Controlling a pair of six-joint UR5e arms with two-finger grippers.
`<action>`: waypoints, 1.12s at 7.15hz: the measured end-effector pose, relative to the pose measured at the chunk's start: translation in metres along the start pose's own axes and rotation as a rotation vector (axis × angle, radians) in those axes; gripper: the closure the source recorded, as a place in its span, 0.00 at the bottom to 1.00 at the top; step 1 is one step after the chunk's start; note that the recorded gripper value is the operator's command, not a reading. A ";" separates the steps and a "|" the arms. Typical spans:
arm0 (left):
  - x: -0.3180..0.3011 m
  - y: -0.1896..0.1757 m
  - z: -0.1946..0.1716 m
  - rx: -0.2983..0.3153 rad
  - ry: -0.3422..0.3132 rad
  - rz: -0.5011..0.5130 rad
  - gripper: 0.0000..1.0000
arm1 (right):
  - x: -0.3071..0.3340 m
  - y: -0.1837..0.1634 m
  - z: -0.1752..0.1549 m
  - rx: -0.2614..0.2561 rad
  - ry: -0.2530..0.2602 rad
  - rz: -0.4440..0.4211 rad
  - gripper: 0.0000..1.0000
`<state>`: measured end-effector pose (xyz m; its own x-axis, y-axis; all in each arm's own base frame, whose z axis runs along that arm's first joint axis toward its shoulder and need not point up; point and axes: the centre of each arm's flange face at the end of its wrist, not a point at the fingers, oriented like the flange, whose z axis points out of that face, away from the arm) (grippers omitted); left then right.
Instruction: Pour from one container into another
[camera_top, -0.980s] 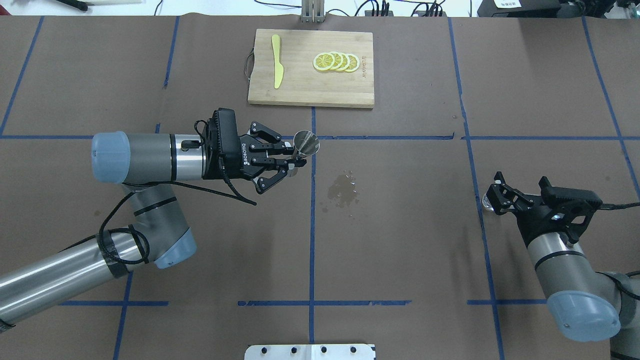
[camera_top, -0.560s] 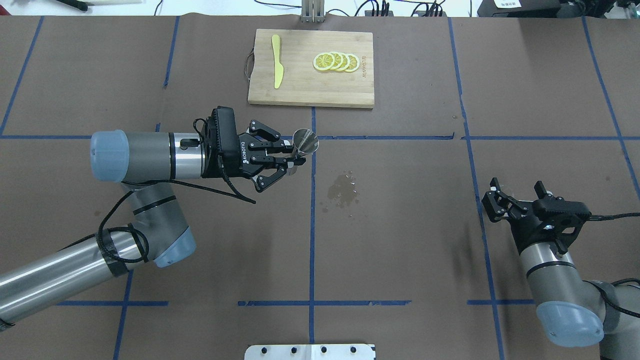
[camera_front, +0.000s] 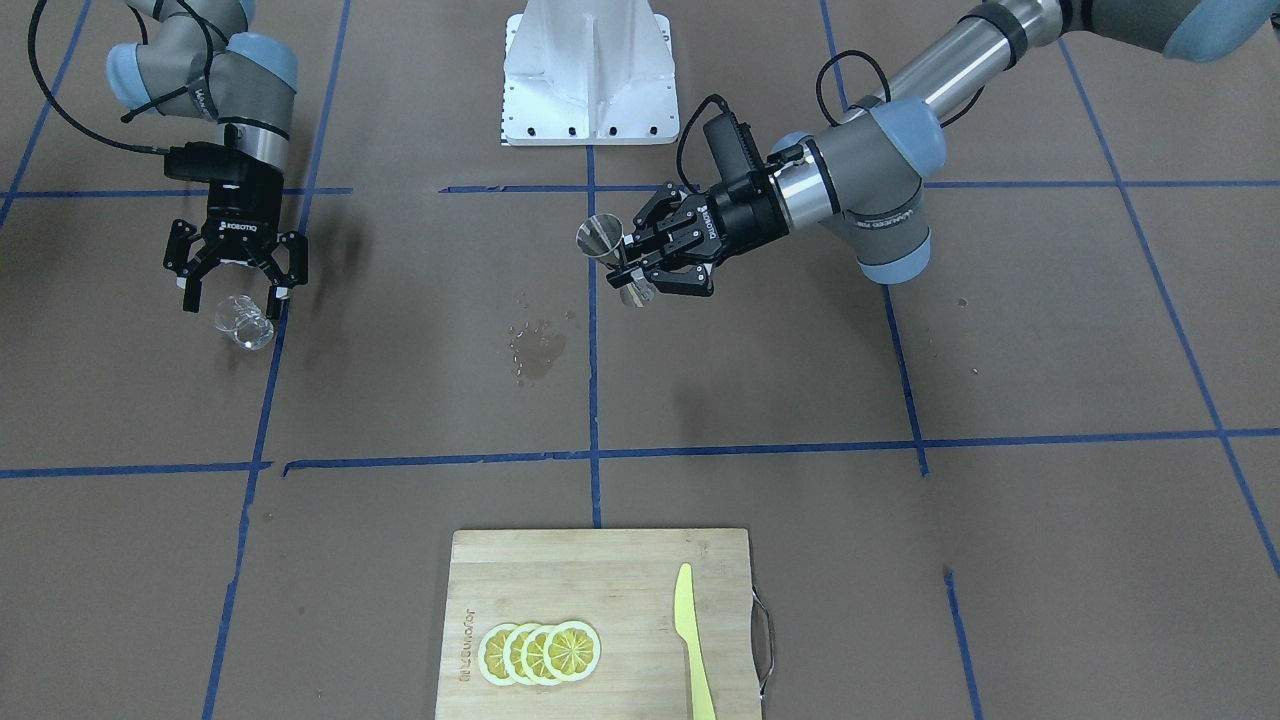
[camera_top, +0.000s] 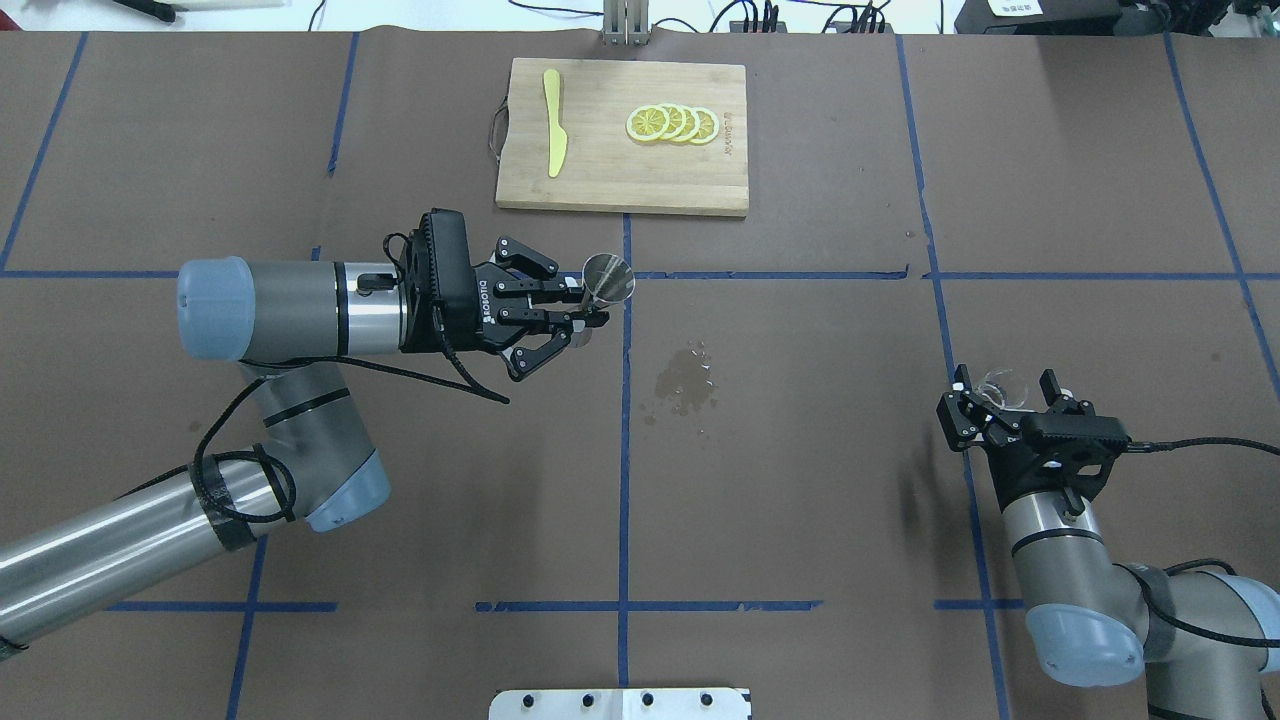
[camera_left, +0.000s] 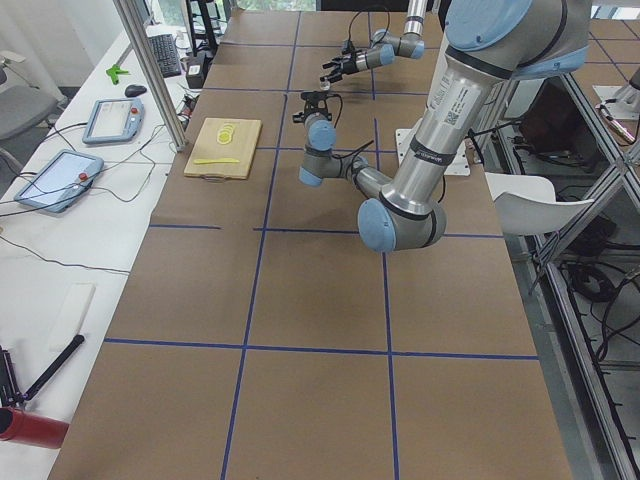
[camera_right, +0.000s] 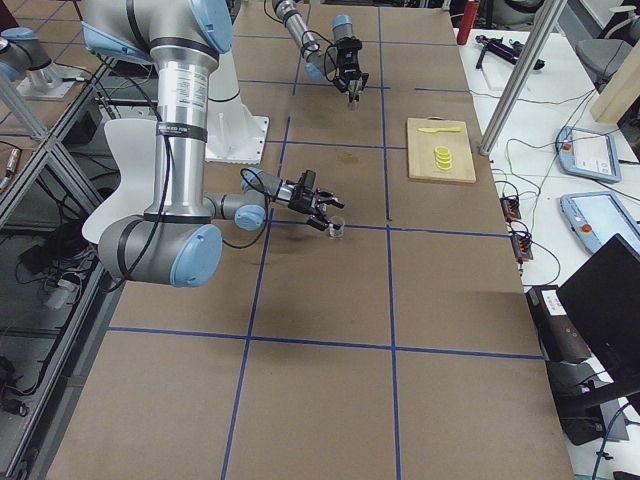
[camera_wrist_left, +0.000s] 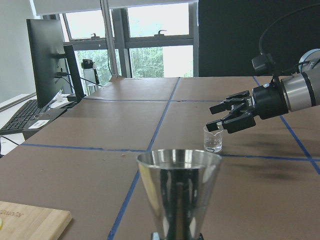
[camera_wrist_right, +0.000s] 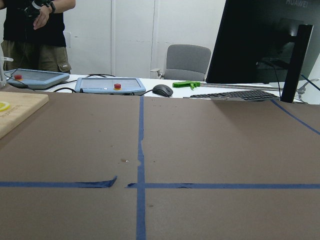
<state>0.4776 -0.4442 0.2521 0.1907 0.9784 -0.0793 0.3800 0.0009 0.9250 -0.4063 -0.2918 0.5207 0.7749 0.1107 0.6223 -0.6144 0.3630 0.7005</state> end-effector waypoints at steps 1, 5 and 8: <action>0.000 0.000 0.000 0.000 0.000 0.000 1.00 | 0.000 0.007 0.003 0.000 0.004 -0.011 0.00; 0.000 0.000 0.000 0.000 -0.001 0.000 1.00 | 0.009 0.032 0.011 -0.005 0.020 -0.057 0.00; 0.000 0.003 -0.002 -0.004 -0.002 -0.001 1.00 | 0.013 0.042 0.015 -0.006 0.029 -0.078 0.37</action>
<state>0.4768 -0.4442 0.2554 0.1919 0.9781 -0.0811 0.3768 0.0029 0.9263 -0.4237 -0.2887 0.5633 0.8243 0.1085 0.5556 -0.5513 0.3774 0.7441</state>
